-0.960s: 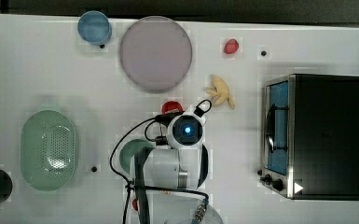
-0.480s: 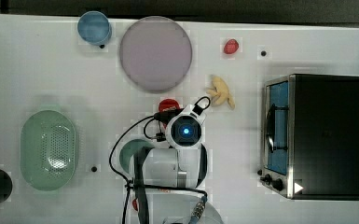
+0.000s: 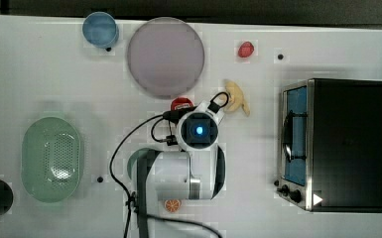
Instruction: Pick Ketchup from the table and place it in strainer.
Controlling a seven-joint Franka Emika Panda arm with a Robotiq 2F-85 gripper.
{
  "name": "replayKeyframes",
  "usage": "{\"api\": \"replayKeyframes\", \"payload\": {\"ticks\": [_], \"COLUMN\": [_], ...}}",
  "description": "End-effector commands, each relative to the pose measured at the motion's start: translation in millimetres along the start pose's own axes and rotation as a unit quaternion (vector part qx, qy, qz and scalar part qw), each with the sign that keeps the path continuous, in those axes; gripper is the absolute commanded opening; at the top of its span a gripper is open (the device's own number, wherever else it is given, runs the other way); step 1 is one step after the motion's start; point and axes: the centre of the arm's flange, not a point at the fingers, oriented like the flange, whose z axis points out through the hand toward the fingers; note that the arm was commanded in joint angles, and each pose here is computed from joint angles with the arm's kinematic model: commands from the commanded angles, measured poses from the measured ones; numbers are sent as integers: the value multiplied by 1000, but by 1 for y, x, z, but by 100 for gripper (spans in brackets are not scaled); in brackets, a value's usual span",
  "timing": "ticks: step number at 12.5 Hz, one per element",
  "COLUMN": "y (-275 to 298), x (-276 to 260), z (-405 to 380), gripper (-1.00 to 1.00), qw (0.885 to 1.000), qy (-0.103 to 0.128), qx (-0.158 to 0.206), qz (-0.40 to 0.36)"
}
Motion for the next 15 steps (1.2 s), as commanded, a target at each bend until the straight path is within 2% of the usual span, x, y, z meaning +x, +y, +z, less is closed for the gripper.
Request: {"api": "replayKeyframes", "payload": {"ticks": [1,3,5,9,13,15], "y": [-15,-29,-57,-148,-256,-306], "x": [22,20,23,27,13,7], "z": [-117,-166,-200,-220,-199,-181], "gripper": [20,20,20,20,20,20], "qw": [999,999,999,1000,999,997], "qy": [31,2,-11,-10,-18,-11], "qx": [-19,-19,-11,-2,-9,0], "qz": [-25,-27,-34,-16,50,80]}}
